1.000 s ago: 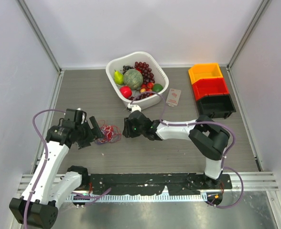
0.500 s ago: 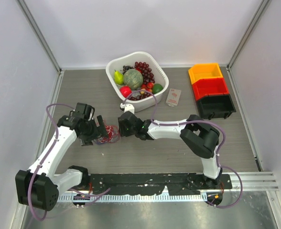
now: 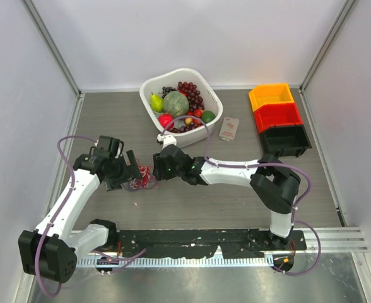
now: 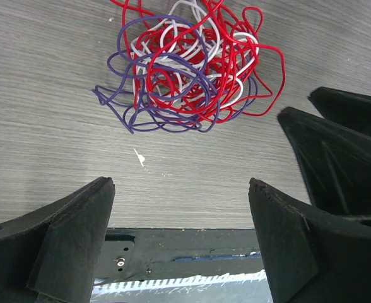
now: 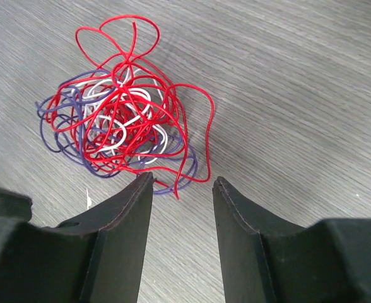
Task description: Untangle the cables
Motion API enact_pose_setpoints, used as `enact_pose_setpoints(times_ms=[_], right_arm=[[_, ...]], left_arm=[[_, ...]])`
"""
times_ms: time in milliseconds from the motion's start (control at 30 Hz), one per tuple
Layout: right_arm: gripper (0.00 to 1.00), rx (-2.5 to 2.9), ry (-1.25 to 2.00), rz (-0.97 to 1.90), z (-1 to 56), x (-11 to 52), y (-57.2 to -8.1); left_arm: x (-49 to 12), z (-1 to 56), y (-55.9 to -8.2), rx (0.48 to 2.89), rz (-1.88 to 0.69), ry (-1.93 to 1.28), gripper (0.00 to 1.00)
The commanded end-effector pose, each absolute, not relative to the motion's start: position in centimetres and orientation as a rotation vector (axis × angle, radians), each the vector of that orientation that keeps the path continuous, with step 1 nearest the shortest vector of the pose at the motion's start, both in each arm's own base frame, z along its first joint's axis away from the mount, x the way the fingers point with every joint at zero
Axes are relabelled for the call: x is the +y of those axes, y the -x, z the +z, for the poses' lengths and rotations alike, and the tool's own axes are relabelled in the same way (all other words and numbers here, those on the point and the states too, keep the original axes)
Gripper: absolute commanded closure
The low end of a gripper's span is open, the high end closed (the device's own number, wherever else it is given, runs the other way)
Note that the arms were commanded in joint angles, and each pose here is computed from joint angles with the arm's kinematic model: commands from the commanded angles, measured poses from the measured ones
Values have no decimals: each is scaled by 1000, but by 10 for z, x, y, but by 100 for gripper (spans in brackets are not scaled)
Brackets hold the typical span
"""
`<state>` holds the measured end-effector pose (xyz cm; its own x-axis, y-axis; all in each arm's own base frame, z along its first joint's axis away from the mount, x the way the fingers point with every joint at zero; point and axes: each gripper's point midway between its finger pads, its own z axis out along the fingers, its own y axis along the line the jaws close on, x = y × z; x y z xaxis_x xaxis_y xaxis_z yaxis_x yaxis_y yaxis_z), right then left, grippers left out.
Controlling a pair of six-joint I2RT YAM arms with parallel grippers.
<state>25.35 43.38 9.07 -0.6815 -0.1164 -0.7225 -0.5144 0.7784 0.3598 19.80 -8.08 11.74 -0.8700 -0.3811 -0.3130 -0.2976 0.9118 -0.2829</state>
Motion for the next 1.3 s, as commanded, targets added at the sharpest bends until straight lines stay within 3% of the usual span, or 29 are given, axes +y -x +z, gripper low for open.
enact_pose_setpoints(times_ms=[0,133,200,267,300,367,533,700,900,1267], right_arm=[[53,2241,477,742,90,455,-260],[56,2230,484,723,88,464,-269],[62,2259,488,691,82,464,-269],[75,2261,485,646,78,461,-273],[88,2261,490,628,77,458,-274],[99,2258,494,598,79,450,-273],[99,2199,478,548,128,421,-258],[99,2079,348,510,227,355,-243],[99,1967,122,345,313,250,-235],[99,1631,-14,486,507,179,-219]], left_arm=[[-86,124,-214,2655,-355,492,8],[-83,120,-222,2659,-315,499,4],[-83,113,-229,2672,-293,511,3],[-83,105,-236,2688,-275,512,3],[-81,100,-238,2699,-251,512,3],[-73,88,-250,2705,-155,511,4],[-63,58,-274,2752,3,465,4],[-43,35,-275,2797,196,448,4],[-43,34,-267,2777,162,491,5],[-36,34,-251,2772,155,514,5]])
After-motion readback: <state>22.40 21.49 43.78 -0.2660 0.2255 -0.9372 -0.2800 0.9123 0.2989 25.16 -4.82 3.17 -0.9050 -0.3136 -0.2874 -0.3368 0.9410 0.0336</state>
